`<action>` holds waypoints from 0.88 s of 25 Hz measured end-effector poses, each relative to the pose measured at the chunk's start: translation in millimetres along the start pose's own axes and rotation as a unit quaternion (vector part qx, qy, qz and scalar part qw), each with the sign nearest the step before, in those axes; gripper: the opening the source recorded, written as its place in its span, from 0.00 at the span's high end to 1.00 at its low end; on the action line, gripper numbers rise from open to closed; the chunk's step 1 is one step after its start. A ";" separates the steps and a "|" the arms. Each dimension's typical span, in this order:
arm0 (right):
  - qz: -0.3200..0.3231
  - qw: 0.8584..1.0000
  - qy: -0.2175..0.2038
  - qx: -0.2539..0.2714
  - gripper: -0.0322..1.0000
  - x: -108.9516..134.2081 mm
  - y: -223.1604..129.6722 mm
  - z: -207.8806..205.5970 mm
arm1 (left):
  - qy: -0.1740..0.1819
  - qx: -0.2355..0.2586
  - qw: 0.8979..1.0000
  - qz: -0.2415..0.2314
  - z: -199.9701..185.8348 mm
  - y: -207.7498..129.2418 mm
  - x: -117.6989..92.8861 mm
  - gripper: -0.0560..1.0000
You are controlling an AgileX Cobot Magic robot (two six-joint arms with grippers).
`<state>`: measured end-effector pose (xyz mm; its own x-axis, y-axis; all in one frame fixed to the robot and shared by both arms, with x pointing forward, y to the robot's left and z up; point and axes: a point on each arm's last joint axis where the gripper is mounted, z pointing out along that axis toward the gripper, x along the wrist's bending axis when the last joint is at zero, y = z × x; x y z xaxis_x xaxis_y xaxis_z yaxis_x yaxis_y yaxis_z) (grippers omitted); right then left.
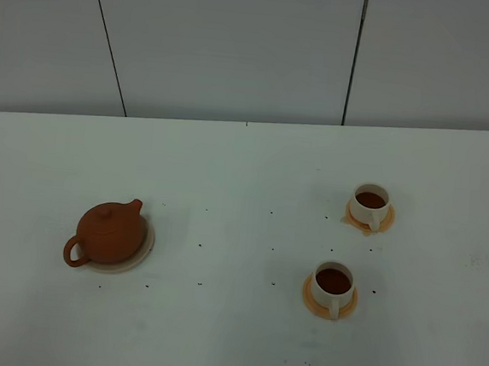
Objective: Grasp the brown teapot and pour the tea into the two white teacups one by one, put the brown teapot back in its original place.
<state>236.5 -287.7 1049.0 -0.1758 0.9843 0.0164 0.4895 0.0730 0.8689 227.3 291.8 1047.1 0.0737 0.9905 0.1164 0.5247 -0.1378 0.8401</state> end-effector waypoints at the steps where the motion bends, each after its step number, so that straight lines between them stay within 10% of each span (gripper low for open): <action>1: 0.000 1.000 0.000 0.000 0.74 0.0 0.0 0.0 | 0.000 0.000 1.000 0.000 0.0 0.0 0.0 0.73; 22: 0.000 1.000 0.000 0.000 0.74 0.0 0.0 0.0 | 0.000 0.000 1.000 0.000 0.0 0.0 0.0 0.72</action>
<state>236.5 -287.7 1049.0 -0.1758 0.9843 0.0164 0.4895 0.0730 0.8689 227.3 291.8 1047.1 0.0737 0.9905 0.1164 0.5247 -0.1378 0.8401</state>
